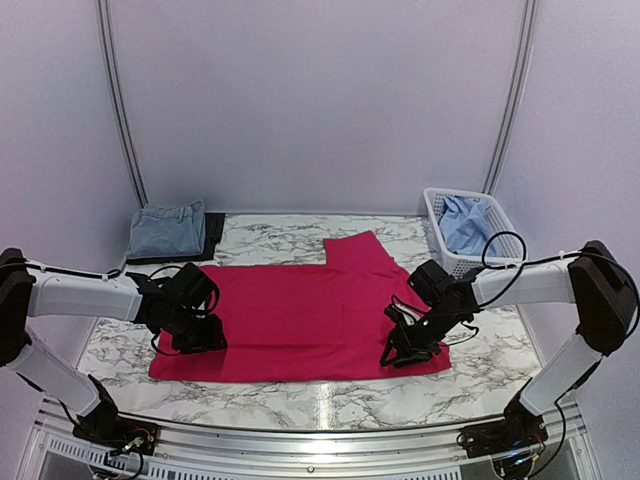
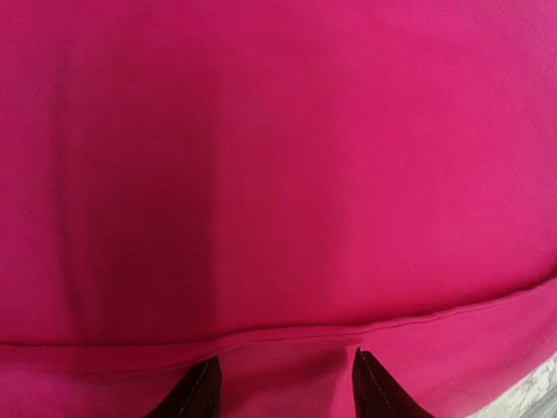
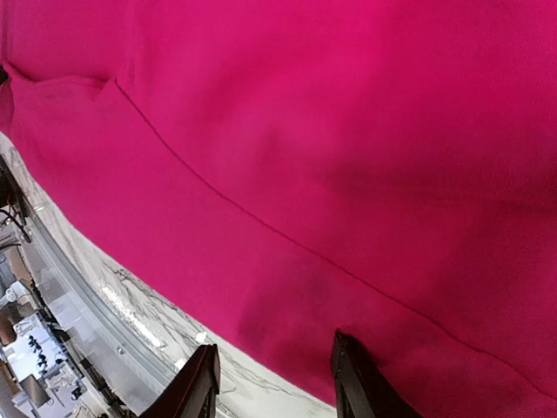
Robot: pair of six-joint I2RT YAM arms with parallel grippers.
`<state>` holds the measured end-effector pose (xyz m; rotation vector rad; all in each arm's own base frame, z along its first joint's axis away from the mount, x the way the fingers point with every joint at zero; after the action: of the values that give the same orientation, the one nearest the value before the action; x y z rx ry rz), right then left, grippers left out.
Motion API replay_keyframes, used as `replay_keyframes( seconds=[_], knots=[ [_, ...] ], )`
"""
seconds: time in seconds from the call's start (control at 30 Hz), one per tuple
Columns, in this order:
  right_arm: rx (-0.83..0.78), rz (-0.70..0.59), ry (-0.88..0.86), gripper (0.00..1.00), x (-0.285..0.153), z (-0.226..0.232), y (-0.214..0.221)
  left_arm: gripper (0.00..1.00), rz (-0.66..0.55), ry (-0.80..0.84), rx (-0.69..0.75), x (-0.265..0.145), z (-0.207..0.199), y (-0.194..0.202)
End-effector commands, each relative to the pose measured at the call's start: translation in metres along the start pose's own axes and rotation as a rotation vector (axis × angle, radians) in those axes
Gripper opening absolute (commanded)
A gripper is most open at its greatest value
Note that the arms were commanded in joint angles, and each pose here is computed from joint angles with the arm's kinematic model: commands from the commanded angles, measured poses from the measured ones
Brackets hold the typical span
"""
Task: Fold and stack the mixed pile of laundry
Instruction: Adjust the 1/3-folded T-shirt at the center of the board.
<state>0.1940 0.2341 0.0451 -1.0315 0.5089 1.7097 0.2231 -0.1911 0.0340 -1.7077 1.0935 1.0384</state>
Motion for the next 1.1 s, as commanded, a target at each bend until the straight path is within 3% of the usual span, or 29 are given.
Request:
replay_keyframes(
  seconds=[0.0,0.17,0.3,0.4,0.5,0.67,0.8,1.07],
  knots=[
    [0.030,0.005,0.064,0.45,0.002,-0.023,0.010,0.54,-0.013,-0.173,-0.055,-0.003,0.041,-0.015],
    [0.069,-0.007,0.080,0.45,-0.007,-0.039,0.016,0.55,-0.052,-0.281,-0.116,-0.014,0.079,-0.029],
    [0.011,-0.048,0.038,0.45,-0.021,-0.024,0.003,0.62,-0.128,-0.213,-0.096,-0.035,0.067,-0.054],
    [-0.055,-0.125,0.039,0.47,-0.040,-0.012,-0.023,0.76,-0.185,-0.077,-0.005,-0.058,0.030,-0.073],
    [-0.089,-0.163,0.049,0.48,-0.047,-0.008,-0.051,0.98,-0.217,0.022,0.079,-0.072,0.001,-0.084],
    [-0.108,-0.221,0.081,0.50,-0.052,-0.014,-0.099,0.99,-0.237,0.106,0.022,-0.068,-0.020,-0.098],
    [-0.104,-0.216,0.088,0.51,-0.041,-0.027,-0.123,0.99,-0.176,0.135,-0.031,-0.045,-0.028,-0.097],
    [-0.071,-0.121,0.099,0.50,-0.011,-0.048,-0.096,0.99,-0.045,-0.008,-0.097,0.002,0.008,-0.068]
  ],
)
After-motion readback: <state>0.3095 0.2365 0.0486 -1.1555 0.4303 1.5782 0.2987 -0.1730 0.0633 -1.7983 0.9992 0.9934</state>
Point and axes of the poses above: each gripper's point midway between its finger pads, its own x axis out along the fingers, its own z axis along the line the jaws close on, y = z × x, the point moved 1 cm from there along -x, back along the fingers, and after that the axes turned 11 degrees about -x, right-handed, at the moved point
